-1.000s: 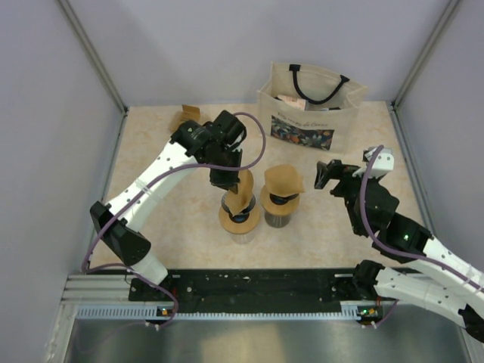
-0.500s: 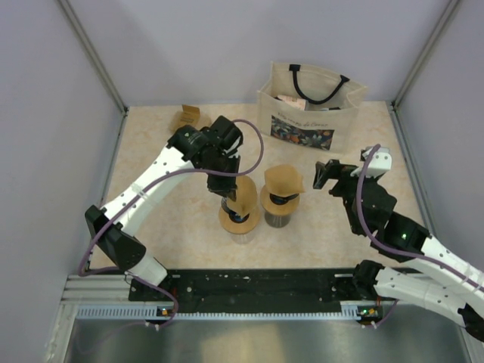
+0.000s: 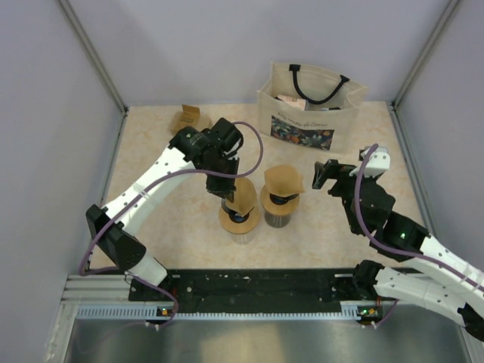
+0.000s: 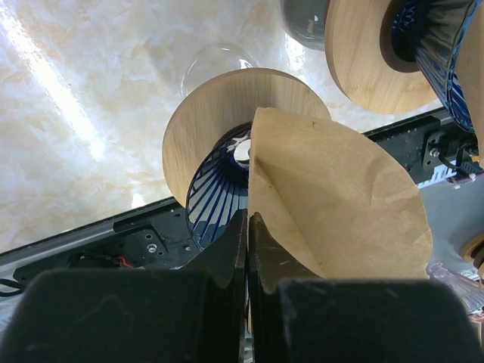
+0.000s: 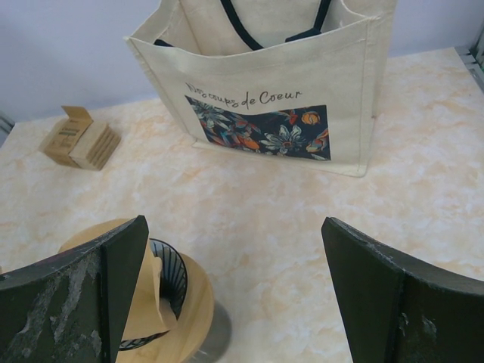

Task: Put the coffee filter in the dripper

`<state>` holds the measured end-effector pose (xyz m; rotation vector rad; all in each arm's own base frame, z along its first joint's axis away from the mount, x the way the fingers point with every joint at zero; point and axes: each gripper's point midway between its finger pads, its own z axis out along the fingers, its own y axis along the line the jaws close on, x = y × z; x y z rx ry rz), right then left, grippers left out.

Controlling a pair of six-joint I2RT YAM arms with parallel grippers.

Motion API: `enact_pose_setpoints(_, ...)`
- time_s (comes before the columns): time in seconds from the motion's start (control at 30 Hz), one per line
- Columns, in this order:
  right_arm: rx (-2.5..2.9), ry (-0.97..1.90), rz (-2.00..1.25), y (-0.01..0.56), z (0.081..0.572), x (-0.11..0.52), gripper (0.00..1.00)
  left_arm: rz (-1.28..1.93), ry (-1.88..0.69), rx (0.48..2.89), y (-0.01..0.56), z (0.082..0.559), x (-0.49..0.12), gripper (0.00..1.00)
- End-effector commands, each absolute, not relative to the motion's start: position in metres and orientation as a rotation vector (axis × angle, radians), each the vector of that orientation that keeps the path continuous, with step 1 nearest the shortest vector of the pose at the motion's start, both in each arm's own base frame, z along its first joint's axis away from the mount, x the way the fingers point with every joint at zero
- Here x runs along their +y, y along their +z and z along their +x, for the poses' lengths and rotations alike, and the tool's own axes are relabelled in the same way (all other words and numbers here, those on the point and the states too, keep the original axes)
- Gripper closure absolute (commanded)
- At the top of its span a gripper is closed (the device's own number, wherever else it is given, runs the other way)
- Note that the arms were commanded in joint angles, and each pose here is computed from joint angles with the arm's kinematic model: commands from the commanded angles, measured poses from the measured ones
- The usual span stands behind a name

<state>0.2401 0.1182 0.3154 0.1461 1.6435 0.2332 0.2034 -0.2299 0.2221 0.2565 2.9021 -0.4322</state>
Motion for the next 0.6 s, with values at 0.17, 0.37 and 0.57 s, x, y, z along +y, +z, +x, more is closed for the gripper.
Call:
enact_pose_setpoints(0.17,1.623,0.249,0.149,0.321,0.239,0.118,0.01,0.260,-0.317,3.035,0.224,0.175,-0.203,0.80)
enact_pose_setpoints(0.37,1.620,0.262,0.144,0.323,0.238,0.119,0.01,0.265,-0.349,3.015,0.230,0.174,-0.205,0.70)
enact_pose_setpoints(0.57,1.613,0.291,0.114,0.328,0.237,0.125,0.02,0.266,-0.374,2.992,0.236,0.173,-0.206,0.66)
